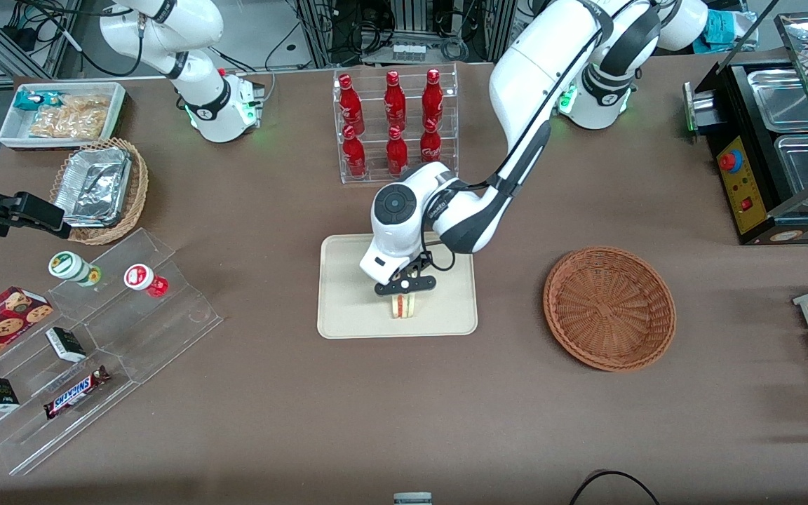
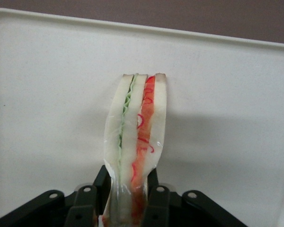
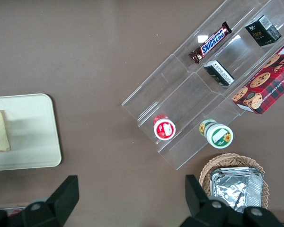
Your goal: Place sandwich from basket to tray
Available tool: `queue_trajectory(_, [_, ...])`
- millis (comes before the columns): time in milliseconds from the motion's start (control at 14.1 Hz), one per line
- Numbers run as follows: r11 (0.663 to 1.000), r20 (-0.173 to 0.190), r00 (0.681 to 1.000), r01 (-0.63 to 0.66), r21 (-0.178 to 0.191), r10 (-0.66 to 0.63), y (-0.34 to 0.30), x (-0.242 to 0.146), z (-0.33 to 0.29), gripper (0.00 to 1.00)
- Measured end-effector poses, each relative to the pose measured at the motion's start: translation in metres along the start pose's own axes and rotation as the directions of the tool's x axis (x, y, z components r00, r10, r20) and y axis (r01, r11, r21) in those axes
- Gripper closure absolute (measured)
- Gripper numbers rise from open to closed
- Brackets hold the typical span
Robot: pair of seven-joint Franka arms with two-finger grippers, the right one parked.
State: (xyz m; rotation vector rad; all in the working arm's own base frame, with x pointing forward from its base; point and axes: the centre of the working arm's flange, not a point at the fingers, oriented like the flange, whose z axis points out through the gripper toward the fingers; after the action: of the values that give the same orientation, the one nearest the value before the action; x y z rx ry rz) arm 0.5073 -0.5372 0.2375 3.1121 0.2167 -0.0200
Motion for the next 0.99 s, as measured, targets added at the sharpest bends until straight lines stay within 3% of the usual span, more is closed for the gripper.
queue_trajectory(283, [0.999,-0.026,0.999,0.028,-0.033,-0.029,0.008,0.009,-0.028,0.19])
queue_trajectory(424, [0.999,-0.033,0.999,0.034,-0.025,-0.035,0.006,0.012,-0.063,0.00])
queue_trajectory(566, [0.999,-0.036,0.998,0.051,0.007,-0.051,-0.007,0.015,-0.103,0.00])
queue_trajectory(707, [0.990,-0.031,0.992,0.127,0.064,-0.125,-0.035,0.028,-0.142,0.00])
queue_trajectory(990, [0.960,-0.009,0.969,0.245,0.138,-0.246,-0.121,0.076,-0.185,0.00])
